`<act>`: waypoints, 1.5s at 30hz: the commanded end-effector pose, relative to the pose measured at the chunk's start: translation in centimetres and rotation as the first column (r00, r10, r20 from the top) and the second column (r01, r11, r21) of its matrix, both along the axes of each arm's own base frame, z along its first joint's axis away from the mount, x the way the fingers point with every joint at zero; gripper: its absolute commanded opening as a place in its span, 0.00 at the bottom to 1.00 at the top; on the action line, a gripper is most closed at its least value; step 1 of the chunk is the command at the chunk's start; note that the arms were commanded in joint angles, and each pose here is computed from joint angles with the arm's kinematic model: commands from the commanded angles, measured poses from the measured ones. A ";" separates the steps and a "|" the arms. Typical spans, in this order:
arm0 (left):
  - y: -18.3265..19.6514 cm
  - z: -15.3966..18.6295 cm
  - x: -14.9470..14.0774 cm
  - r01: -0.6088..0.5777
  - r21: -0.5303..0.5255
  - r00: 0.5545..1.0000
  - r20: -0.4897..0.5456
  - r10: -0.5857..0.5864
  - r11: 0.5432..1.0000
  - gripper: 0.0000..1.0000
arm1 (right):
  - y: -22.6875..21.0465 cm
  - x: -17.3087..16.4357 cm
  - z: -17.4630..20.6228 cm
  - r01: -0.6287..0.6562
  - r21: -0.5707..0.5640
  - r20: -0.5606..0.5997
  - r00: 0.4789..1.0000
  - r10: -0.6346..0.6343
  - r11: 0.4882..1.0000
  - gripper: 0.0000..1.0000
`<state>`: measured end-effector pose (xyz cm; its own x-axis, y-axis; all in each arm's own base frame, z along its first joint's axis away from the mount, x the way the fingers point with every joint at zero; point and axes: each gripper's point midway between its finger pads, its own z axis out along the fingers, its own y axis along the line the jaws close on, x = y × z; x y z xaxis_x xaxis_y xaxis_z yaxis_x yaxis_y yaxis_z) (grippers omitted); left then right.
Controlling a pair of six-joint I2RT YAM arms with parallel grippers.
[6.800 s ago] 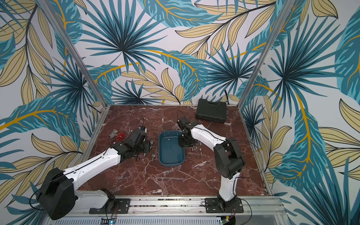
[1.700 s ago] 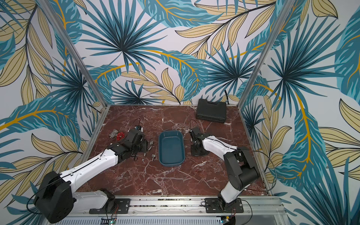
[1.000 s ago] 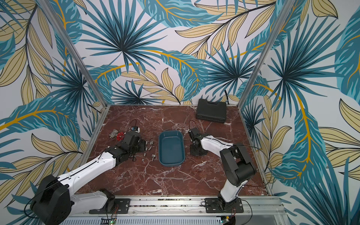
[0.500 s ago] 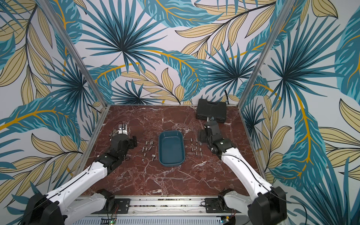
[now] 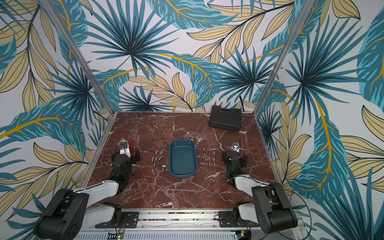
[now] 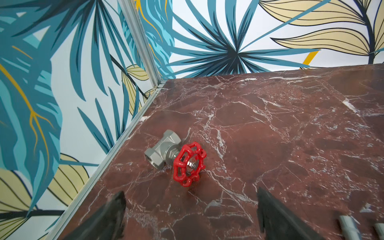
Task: Take out the socket from the storage box
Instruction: Reset both arms
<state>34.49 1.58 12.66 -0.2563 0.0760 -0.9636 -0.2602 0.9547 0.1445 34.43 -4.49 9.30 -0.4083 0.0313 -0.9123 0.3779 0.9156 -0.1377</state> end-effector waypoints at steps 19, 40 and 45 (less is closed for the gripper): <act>0.3 -0.4 4.8 0.146 -0.097 0.986 0.099 -0.136 0.985 1.00 | 2.8 5.2 1.9 -0.198 0.053 0.141 0.972 0.189 0.979 1.00; 2.5 -0.5 4.9 0.035 -0.132 0.995 0.093 -0.022 0.991 1.00 | 2.6 5.2 1.9 -0.187 0.059 0.135 0.975 0.178 0.981 1.00; 2.5 -0.5 5.0 0.034 -0.132 0.996 0.091 -0.023 0.991 1.00 | 2.6 5.2 1.9 -0.188 0.057 0.135 0.975 0.179 0.981 1.00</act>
